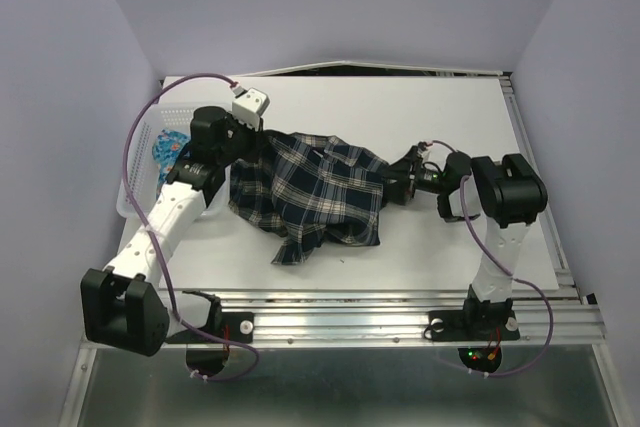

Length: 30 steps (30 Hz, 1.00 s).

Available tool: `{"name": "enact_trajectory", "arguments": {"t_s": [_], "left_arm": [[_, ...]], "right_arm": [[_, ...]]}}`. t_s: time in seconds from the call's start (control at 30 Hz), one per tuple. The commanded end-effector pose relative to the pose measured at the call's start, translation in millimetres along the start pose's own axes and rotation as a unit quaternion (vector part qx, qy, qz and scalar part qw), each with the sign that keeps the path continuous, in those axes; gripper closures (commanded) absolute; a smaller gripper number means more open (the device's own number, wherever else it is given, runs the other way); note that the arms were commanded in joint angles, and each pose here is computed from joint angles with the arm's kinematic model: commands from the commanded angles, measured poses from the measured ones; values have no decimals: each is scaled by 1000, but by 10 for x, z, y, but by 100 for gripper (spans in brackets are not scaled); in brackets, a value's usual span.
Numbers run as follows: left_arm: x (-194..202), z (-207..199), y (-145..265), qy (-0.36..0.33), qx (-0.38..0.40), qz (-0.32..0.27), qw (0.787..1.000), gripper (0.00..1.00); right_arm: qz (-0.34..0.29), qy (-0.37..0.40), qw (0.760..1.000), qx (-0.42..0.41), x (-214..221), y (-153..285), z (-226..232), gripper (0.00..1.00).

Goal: Fold and stack the skirts

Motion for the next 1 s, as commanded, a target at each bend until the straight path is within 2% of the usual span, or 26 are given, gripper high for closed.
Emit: {"name": "enact_trajectory", "arguments": {"t_s": [0.0,0.2,0.33,0.47,0.73,0.97], "left_arm": [[-182,123,-76,20,-45,8,999,100],[127,337,-414,55,-115,142,982,100],[213,509,-616,82,-181,196,960,100],[133,612,-743,84,-207,188,956,100],[134,587,-1022,78,-180,207,959,100],[228,569,-1068,79,-172,220,957,100]], "right_arm": [[-33,266,956,-122,-104,110,762,10],[-51,257,957,-127,-122,109,827,10],[-53,243,961,-120,-125,99,720,10],[-59,241,962,-114,-102,103,647,10],[-37,249,960,-121,-34,-138,533,13],[-54,269,955,-114,-65,-271,354,23]]}}
Point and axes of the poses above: each gripper's point midway between its finger pads, its own y axis back along the fingers, its own z axis along the line the jaws close on, x = y × z, the point moved 8 cm from there along y, back along the fingers, and after that the axes turned 5 degrees about y, right-handed, at the moved point
